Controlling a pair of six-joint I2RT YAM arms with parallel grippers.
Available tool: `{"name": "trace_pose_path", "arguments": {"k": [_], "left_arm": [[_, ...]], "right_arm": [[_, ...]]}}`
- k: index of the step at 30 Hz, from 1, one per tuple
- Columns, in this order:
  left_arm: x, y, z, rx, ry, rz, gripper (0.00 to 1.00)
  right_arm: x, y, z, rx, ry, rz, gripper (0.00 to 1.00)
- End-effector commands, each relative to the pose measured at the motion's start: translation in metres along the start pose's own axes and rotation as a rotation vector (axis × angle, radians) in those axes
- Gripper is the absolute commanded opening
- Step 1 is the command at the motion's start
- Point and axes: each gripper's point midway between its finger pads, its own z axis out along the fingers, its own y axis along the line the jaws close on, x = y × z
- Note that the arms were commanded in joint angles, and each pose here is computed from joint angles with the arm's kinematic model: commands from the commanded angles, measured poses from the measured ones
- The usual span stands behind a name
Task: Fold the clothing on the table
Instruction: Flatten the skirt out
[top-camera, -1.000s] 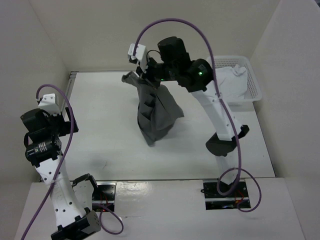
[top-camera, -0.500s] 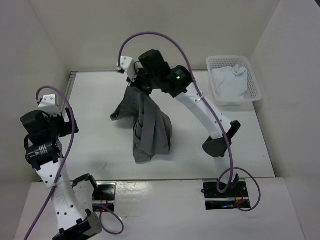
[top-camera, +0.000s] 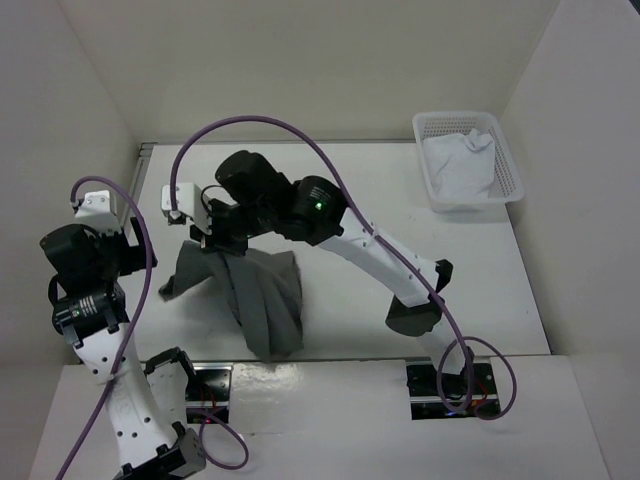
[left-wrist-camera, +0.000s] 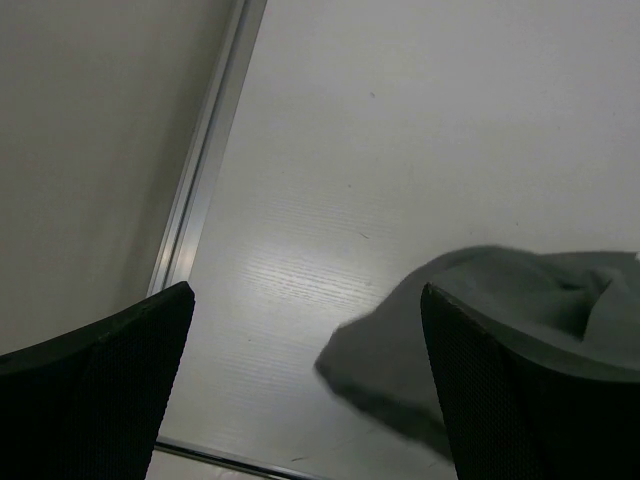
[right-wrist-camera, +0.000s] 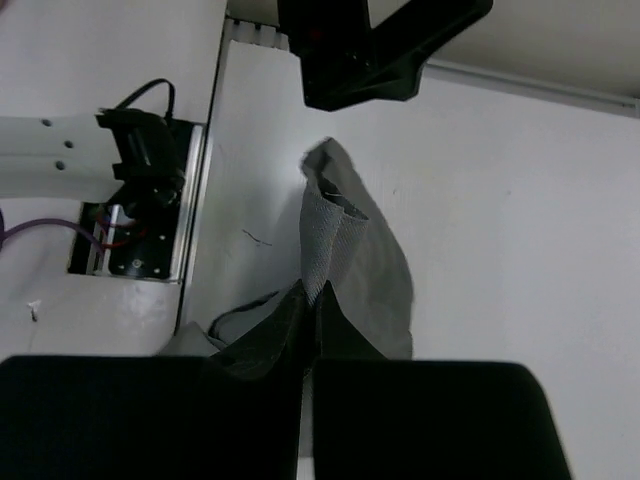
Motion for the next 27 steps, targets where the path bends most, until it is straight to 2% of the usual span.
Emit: {"name": "trace_pose_path", "arguments": {"k": [1,5,9,10,11,13,14,16,17,20,25,27], "left_arm": [[-0.003,0.002,0.003,-0.007,-0.015,0.003,1.00],[-0.002,0.005,0.005,-0.013,-0.005,-0.003,1.00],[0.000,0.007,0.007,-0.020,0.005,-0.009,1.00],[0.000,0.007,0.007,-0.020,0.005,-0.009,1.00],[-0.001,0.005,0.007,-0.010,0.004,-0.009,1.00],[-0.001,0.004,0.007,0.001,0.002,0.000,1.00],[-0.001,0.004,0.007,0.001,0.002,0.000,1.00],[-0.001,0.002,0.007,0.010,0.000,0.000,1.00],[-0.002,0.000,0.007,0.024,-0.002,0.009,1.00],[0.003,-0.001,0.011,0.037,0.014,0.005,1.00],[0.009,-0.014,0.016,0.127,0.045,0.037,1.00],[0.011,-0.032,0.019,0.244,0.052,0.064,1.00]], "right_arm": [[-0.051,0.015,-0.058,-0.040,-0.165,-0.042,0.00],[-0.067,0.013,-0.090,0.010,-0.210,-0.079,0.00],[-0.053,-0.052,-0.108,0.257,-0.166,-0.040,0.00],[-0.039,-0.089,-0.124,0.343,-0.158,0.015,0.00],[0.000,-0.155,-0.138,0.480,-0.116,0.126,0.00],[0.037,-0.193,-0.144,0.566,-0.057,0.207,0.00],[0.071,-0.219,-0.147,0.614,-0.002,0.279,0.00],[0.103,-0.239,-0.147,0.637,0.040,0.346,0.00],[0.136,-0.255,-0.147,0.659,0.087,0.415,0.00],[0.197,-0.270,-0.134,0.660,0.193,0.509,0.00],[0.270,-0.274,-0.100,0.612,0.324,0.600,0.00],[0.283,-0.272,-0.093,0.597,0.351,0.616,0.00]]}}
